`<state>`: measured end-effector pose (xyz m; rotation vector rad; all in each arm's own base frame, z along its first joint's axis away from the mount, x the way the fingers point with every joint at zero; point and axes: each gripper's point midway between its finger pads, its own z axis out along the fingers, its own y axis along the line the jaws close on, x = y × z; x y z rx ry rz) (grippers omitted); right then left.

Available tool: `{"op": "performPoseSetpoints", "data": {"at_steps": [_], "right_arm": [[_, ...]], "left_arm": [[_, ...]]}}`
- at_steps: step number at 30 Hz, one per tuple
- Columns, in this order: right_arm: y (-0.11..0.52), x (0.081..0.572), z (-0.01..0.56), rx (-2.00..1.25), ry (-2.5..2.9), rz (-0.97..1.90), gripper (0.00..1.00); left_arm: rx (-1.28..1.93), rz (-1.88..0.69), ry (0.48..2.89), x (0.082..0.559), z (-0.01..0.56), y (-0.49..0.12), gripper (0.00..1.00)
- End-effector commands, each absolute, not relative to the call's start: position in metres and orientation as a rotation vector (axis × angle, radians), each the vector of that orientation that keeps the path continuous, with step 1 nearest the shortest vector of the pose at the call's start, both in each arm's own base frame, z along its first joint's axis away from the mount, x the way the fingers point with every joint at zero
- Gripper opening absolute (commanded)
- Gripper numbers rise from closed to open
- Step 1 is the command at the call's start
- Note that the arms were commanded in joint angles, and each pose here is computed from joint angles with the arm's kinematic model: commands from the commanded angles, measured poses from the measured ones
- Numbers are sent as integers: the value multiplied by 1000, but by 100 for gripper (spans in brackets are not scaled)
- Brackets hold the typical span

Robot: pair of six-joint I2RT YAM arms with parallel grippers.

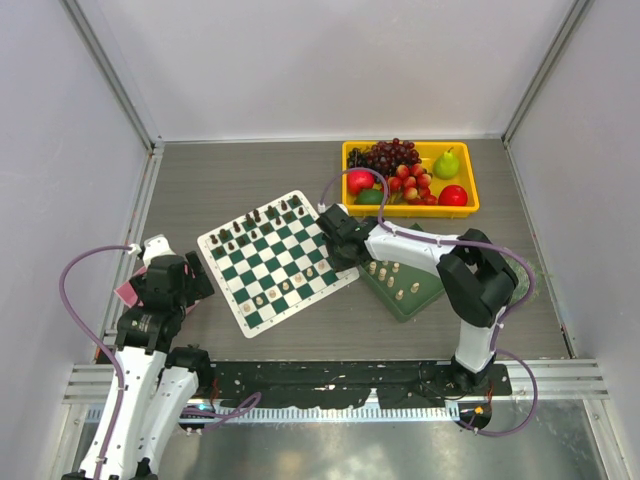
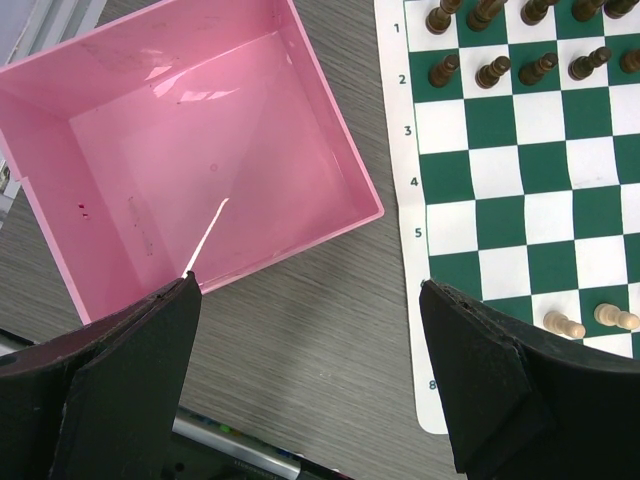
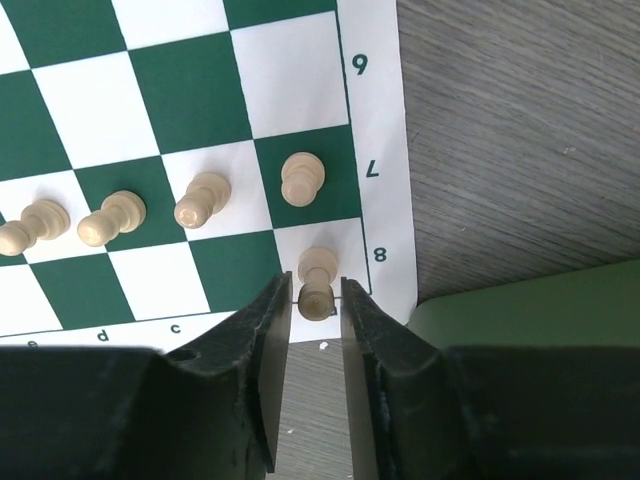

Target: Set up the chess pieces on the board

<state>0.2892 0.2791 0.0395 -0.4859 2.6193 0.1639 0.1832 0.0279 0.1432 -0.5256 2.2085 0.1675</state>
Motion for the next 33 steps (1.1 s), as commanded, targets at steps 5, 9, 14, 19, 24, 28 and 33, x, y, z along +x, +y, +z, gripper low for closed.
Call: {"op": "performPoseSetpoints", "data": {"at_steps": [5,9,14,19,24,28,33], "right_arm": [[287,301,94,-446,2500,240,42],[276,300,133,-400,2415,256,46],[239,294,162,-283,2339,231,48],[183,286,155,-80,2351,175,49],[117,272,131,137,2383,137,49],[93,260,117,197,2421,91,49],[91,252,93,207,2515,61,49]], "left_arm": [[-537,144,2156,190,155,28,99],[-535,144,2157,190,155,28,99],[-529,141,2160,191,155,27,99],[-529,140,2158,191,155,27,99],[-527,137,2159,191,155,26,99],[-526,135,2160,191,155,26,99],[-522,134,2162,191,155,26,99]]}}
